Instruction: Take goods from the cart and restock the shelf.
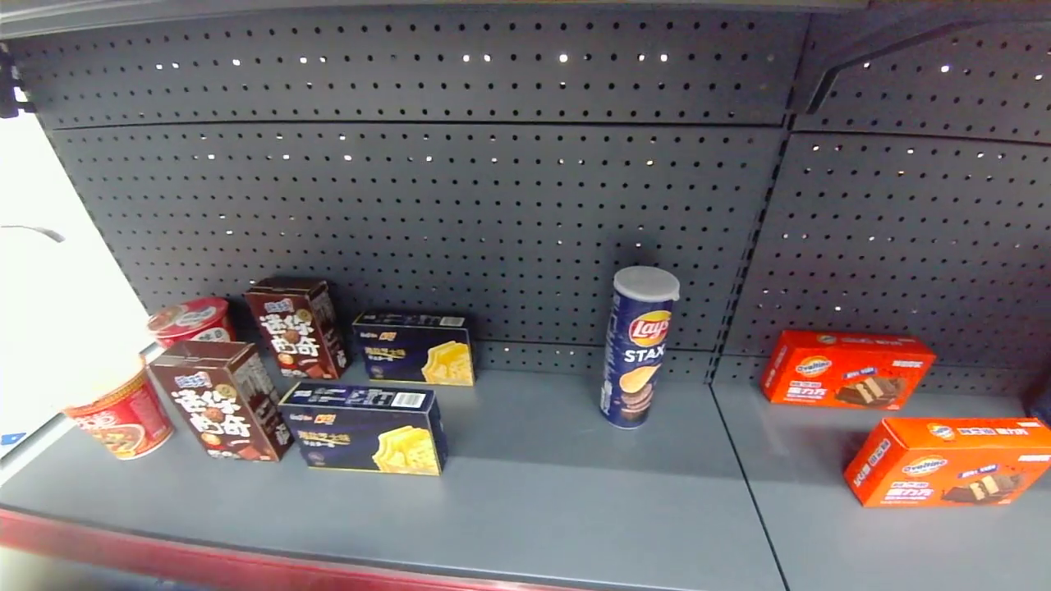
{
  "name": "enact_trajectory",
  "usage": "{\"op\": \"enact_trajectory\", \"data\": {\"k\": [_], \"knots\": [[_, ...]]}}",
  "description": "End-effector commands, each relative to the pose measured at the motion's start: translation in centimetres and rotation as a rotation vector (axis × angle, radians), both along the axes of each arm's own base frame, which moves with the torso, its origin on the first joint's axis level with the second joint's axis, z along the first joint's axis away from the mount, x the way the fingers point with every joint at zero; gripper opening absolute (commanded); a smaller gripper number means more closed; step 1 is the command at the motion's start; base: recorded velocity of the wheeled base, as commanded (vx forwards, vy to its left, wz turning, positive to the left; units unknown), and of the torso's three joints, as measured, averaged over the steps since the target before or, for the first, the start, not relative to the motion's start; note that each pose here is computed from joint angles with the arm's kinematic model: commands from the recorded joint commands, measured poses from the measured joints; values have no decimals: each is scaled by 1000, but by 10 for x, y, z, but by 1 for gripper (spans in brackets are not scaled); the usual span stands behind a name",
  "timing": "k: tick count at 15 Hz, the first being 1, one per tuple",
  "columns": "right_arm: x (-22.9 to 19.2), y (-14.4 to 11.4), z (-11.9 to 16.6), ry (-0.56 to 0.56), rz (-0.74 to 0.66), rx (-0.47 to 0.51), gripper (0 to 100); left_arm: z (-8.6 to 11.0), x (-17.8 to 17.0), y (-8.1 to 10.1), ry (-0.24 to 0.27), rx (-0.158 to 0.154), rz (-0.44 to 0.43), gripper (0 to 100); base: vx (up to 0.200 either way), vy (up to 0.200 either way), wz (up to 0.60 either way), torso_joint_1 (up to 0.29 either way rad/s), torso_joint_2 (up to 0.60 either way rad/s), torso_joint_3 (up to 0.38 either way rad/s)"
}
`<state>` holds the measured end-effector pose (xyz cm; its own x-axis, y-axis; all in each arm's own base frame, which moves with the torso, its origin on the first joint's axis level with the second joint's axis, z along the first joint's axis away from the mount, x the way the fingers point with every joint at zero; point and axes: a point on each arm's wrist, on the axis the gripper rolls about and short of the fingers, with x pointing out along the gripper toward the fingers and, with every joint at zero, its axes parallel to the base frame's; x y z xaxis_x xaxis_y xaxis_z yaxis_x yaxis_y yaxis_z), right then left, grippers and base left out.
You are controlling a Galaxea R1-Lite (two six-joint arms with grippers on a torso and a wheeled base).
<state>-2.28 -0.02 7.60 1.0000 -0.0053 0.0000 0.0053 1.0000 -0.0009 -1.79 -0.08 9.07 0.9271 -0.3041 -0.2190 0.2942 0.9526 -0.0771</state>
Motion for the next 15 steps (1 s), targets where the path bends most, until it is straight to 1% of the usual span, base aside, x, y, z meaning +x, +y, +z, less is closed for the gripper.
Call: {"op": "enact_trajectory", "data": {"k": [1, 5, 6, 7, 8, 9, 12, 13, 15], "knots": [[0, 0, 0, 0, 1, -1, 100, 0, 2, 0, 19, 2, -12, 0, 0, 0, 0, 0, 0, 0], [0, 0, 0, 0, -1, -4, 100, 0, 1, 0, 12, -1, -4, 0, 0, 0, 0, 0, 0, 0], [0, 0, 0, 0, -1, -4, 100, 0, 1, 0, 20, -24, 0, 0, 0, 0, 0, 0, 0, 0], [0, 0, 0, 0, -1, -4, 100, 0, 1, 0, 22, -49, 1, 0, 0, 0, -600, 2, -2, -7], [0, 0, 0, 0, -1, -4, 100, 0, 1, 0, 22, -49, 1, 0, 0, 0, 0, 0, 0, 0], [0, 0, 0, 0, 1, -4, 100, 0, -1, 1, 15, -81, 9, 0, 0, 0, 0, 0, 0, 0], [0, 0, 0, 0, 1, -5, 100, 0, -3, 1, -12, -91, 17, 0, 0, 0, 0, 0, 0, 0], [0, 0, 0, 2, 2, -5, 100, 0, -4, 1, -17, -92, 20, 0, 0, 0, 0, 0, 0, 0], [2, 0, 1, 36, -39, -32, 100, 0, -3, 2, -18, -90, 38, 0, 0, 0, 0, 0, 0, 0]]}}
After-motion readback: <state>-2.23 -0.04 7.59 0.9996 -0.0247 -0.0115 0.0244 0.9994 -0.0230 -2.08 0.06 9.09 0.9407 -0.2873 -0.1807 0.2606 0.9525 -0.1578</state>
